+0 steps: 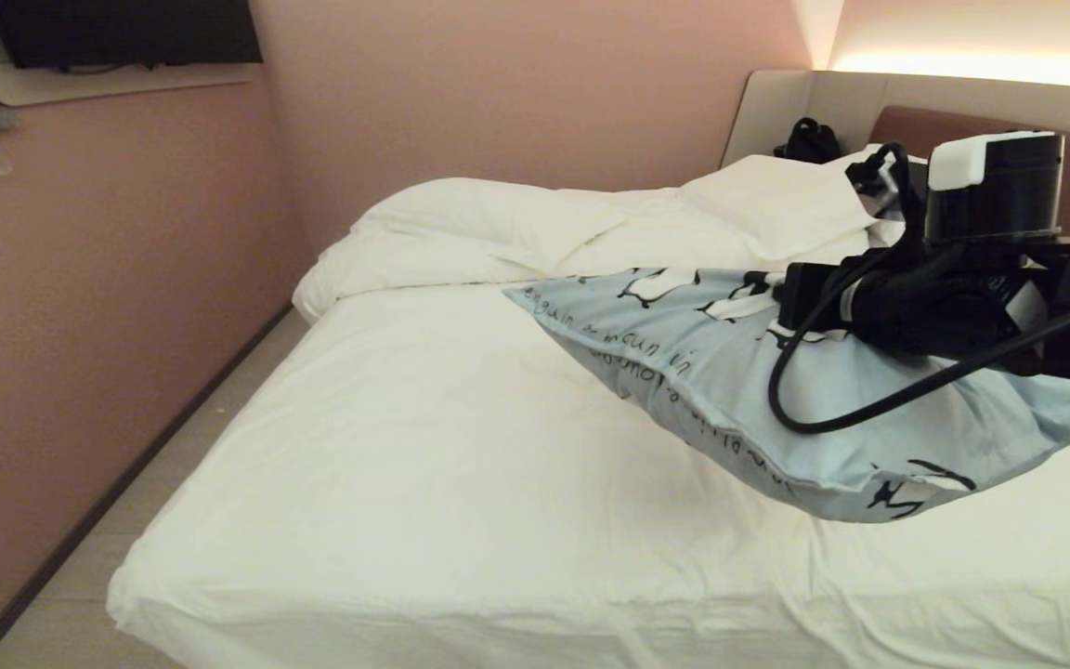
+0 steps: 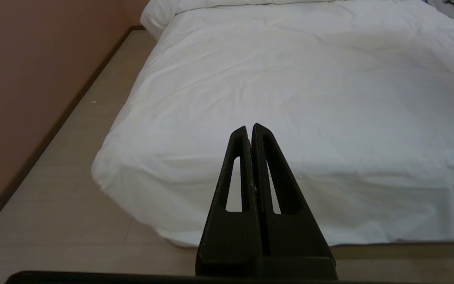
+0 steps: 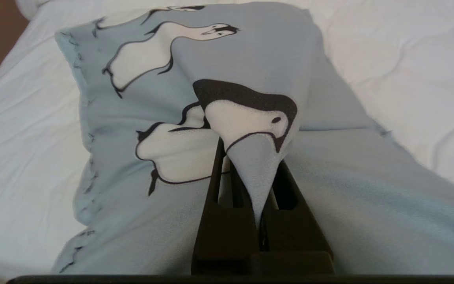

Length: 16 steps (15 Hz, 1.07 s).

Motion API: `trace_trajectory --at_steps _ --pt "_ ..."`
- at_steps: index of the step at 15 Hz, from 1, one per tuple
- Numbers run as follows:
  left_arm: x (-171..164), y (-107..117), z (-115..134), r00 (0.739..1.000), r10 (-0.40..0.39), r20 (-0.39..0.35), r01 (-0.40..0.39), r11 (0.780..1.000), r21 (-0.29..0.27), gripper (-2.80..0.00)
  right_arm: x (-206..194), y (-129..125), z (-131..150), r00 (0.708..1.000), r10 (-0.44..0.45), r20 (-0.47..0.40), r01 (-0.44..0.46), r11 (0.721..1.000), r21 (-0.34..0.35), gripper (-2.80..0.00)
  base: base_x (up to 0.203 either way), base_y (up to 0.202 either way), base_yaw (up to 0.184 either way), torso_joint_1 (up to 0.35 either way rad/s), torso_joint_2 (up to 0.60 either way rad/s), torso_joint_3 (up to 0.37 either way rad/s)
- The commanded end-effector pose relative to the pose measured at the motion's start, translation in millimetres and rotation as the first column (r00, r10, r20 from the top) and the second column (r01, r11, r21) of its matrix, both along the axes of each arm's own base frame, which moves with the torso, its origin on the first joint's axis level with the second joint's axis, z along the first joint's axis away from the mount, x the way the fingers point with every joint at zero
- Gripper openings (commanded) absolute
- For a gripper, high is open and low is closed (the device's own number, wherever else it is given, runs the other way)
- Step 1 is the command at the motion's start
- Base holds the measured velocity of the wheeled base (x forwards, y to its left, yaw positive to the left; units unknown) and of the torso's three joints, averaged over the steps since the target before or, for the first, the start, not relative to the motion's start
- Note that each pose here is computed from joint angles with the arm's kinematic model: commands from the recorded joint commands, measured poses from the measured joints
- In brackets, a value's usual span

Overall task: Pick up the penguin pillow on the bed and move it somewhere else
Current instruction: Move to the foot of the bed

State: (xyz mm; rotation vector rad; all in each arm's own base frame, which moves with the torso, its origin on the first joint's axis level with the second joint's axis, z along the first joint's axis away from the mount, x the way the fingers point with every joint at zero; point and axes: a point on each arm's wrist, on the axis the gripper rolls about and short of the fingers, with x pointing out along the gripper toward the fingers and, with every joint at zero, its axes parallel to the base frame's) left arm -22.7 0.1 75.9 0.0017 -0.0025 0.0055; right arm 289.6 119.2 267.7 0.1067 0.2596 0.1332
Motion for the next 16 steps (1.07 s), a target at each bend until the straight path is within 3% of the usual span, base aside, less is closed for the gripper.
trace_trajectory --at_steps 1,7,10,16 --pt "0.0 0.0 0.1 1.0 0.001 0.001 -0.001 1.0 0.0 -2.8 0.5 0.6 -1.1 1.0 0.0 -0.003 0.0 1.0 0.003 -2.8 0.202 0.0 0.001 0.004 0.0 0.01" --pt "0.0 0.0 0.1 1.0 0.002 0.0 -0.002 1.0 0.001 -2.8 8.9 4.8 -7.3 1.0 0.009 -0.001 -0.009 0.999 0.053 -2.8 0.176 0.0 0.001 0.005 0.0 0.004" --pt "0.0 0.0 -0.1 1.0 0.002 -0.001 -0.002 1.0 0.001 -2.8 26.9 9.8 -14.9 0.999 0.03 0.045 -0.035 0.993 0.115 -2.8 0.0 0.0 0.0 0.0 0.0 0.0" --pt "0.0 0.0 0.1 1.0 0.002 0.0 -0.002 1.0 0.001 -2.8 59.4 4.4 -46.8 0.999 0.015 0.052 -0.024 0.986 0.165 -2.8 0.001 0.04 -0.003 0.001 0.0 0.002"
